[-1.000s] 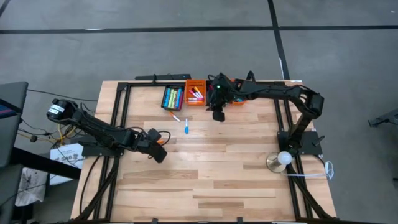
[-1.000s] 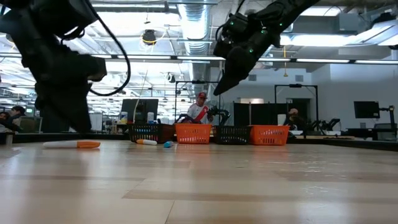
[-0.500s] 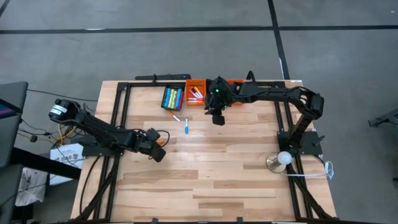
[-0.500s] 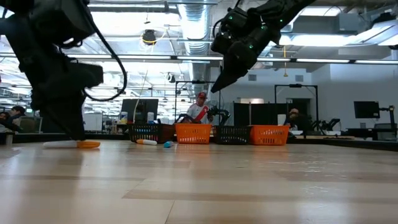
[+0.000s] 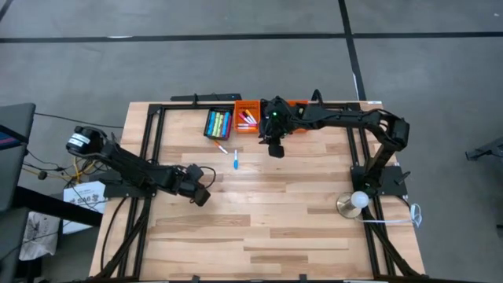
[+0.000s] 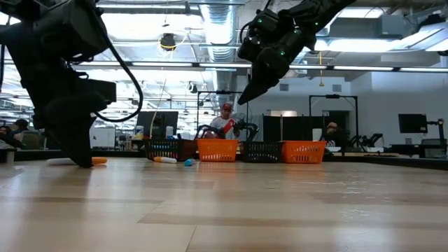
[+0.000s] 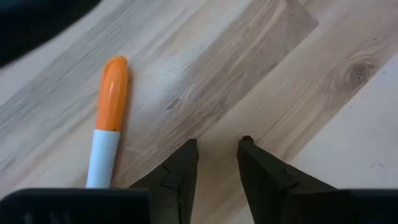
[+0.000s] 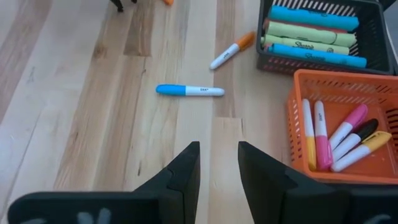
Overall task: Pick & Place Markers
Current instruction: Put the small orange highlighter pen into the left orange basket
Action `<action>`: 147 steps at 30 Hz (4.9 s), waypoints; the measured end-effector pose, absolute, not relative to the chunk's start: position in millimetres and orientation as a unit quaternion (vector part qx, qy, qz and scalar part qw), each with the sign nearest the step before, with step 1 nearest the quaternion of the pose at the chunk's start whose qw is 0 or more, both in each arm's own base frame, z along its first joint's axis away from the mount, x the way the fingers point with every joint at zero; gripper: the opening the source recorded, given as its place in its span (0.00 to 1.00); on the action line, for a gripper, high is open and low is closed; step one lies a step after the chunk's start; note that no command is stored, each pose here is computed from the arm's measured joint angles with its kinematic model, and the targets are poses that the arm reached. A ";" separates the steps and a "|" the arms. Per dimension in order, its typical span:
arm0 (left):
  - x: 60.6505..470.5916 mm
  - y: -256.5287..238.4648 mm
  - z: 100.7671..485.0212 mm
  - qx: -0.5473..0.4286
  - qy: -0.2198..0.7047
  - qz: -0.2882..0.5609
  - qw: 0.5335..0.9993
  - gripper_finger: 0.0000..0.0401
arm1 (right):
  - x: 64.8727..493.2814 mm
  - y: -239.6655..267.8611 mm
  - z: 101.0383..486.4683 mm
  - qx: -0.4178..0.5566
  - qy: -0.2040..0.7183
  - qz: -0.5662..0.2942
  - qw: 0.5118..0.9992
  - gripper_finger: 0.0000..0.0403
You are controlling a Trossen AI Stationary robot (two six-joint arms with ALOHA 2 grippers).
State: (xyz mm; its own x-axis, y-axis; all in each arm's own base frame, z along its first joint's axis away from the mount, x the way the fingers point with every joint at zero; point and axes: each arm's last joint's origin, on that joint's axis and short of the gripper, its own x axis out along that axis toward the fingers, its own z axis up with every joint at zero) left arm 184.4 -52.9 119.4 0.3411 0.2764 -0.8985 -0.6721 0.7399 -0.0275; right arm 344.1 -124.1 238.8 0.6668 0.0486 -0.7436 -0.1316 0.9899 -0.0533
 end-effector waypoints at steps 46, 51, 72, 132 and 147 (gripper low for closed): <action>156.5 -40.4 124.0 -0.175 0.443 0.294 0.829 0.28 | 344.3 -123.8 238.8 -0.051 0.405 0.050 0.912 0.24; 164.0 -42.8 133.0 -0.129 0.447 0.260 0.846 0.28 | 345.0 -124.1 239.3 -0.053 0.401 0.049 0.913 0.24; 149.9 -34.0 129.8 -0.052 0.464 0.331 0.820 0.28 | 345.4 -124.2 239.6 -0.054 0.398 0.050 0.914 0.24; 163.8 -21.6 111.4 -0.196 0.417 0.289 0.839 0.12 | 374.2 -111.5 180.3 -0.033 0.426 0.130 0.895 0.24; 194.8 -39.1 143.6 -0.114 0.260 0.137 0.949 0.11 | 390.4 -90.5 182.6 0.025 0.264 0.358 0.895 0.22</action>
